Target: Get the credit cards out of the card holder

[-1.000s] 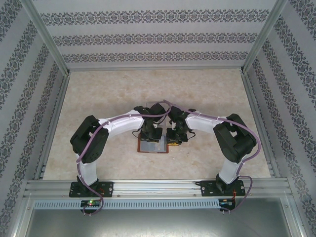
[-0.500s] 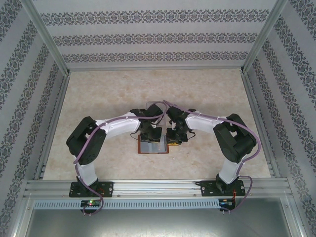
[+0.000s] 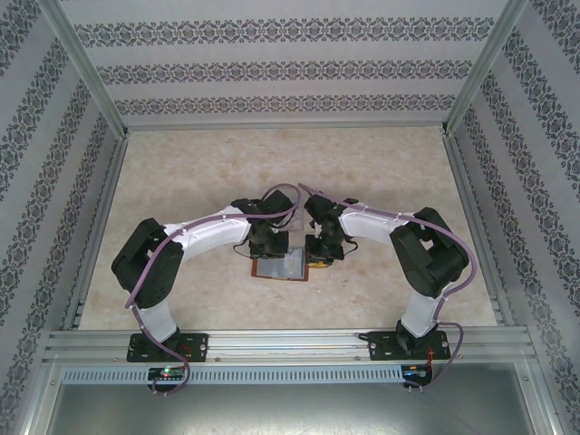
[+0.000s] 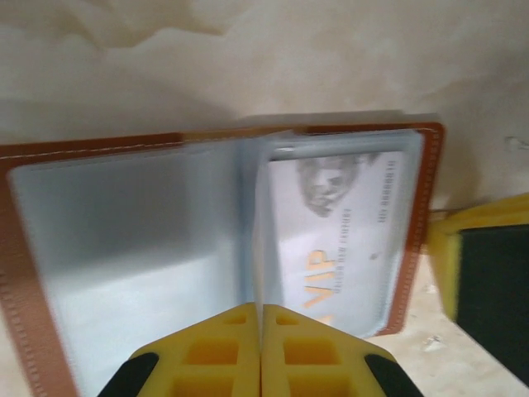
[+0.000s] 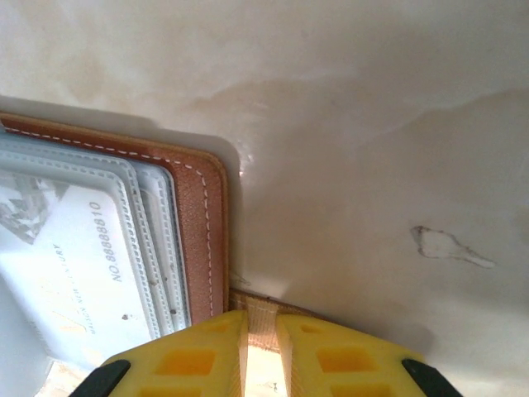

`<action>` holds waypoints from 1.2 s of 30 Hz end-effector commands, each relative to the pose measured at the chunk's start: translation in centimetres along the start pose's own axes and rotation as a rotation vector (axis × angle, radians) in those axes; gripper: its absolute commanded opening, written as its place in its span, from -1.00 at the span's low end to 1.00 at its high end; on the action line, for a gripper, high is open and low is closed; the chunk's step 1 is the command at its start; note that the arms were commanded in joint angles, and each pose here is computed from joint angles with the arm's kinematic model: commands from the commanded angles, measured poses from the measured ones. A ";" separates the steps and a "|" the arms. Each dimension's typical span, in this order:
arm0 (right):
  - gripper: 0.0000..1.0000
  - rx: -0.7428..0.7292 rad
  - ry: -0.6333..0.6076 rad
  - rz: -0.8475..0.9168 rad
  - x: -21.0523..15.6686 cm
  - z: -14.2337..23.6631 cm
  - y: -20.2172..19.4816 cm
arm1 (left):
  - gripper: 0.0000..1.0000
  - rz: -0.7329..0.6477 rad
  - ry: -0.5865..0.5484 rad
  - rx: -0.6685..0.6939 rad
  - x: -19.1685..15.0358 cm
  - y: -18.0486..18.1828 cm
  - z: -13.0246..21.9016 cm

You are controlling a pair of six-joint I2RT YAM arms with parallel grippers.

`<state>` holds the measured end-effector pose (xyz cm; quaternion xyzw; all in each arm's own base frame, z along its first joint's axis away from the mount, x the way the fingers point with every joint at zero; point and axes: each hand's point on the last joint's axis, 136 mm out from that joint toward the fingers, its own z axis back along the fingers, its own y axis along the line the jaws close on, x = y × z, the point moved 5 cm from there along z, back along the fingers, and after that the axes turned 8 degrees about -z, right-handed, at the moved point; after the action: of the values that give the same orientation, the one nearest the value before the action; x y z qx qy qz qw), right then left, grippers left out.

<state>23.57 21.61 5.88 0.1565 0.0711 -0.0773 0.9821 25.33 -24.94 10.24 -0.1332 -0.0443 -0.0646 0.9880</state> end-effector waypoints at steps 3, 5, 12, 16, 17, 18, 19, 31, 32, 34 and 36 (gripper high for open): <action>-0.57 -0.068 0.050 -0.007 -0.4 -2.5 -1.5 | -0.86 -0.005 0.076 0.160 -1.6 2.9 -0.4; -0.58 -0.068 0.050 -0.007 -0.4 -2.4 -1.5 | -0.86 -0.013 0.096 0.187 -1.9 3.3 -0.6; -0.58 -0.077 0.045 -0.005 -0.4 -2.3 -1.6 | -0.85 -0.037 0.157 0.284 -2.8 5.0 -1.6; -0.58 -0.076 0.043 -0.003 -0.4 -2.1 -1.5 | -0.80 -0.044 0.193 0.315 -3.3 5.6 -2.4; -0.59 -0.076 0.043 -0.005 -0.3 -2.1 -1.5 | -0.77 -0.043 0.195 0.324 -3.3 5.7 -2.5; -0.58 -0.076 0.043 -0.003 -0.4 -2.1 -1.5 | -0.75 -0.041 0.198 0.336 -3.4 5.9 -2.5; -0.58 -0.077 0.042 -0.003 -0.3 -2.0 -1.5 | -0.72 -0.037 0.193 0.346 -3.3 6.0 -2.4; -0.57 -0.065 0.012 0.001 -0.5 -0.4 -0.9 | -0.52 -0.040 0.119 0.398 -2.6 5.9 1.6; -0.57 -0.065 0.010 0.002 -0.5 -0.3 -0.9 | -0.52 -0.042 0.110 0.393 -2.5 5.8 2.0; -0.57 -0.065 0.005 0.004 -0.5 0.0 -0.8 | -0.52 -0.044 0.095 0.386 -2.4 5.6 2.7; -0.56 -0.058 -0.006 0.006 -0.5 0.5 -0.5 | -0.54 -0.046 0.085 0.369 -2.2 5.3 3.1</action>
<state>23.66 22.03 6.17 0.1677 0.0711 -0.0727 0.9806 23.56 -19.56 9.44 0.0458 -0.0042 -0.0866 0.9952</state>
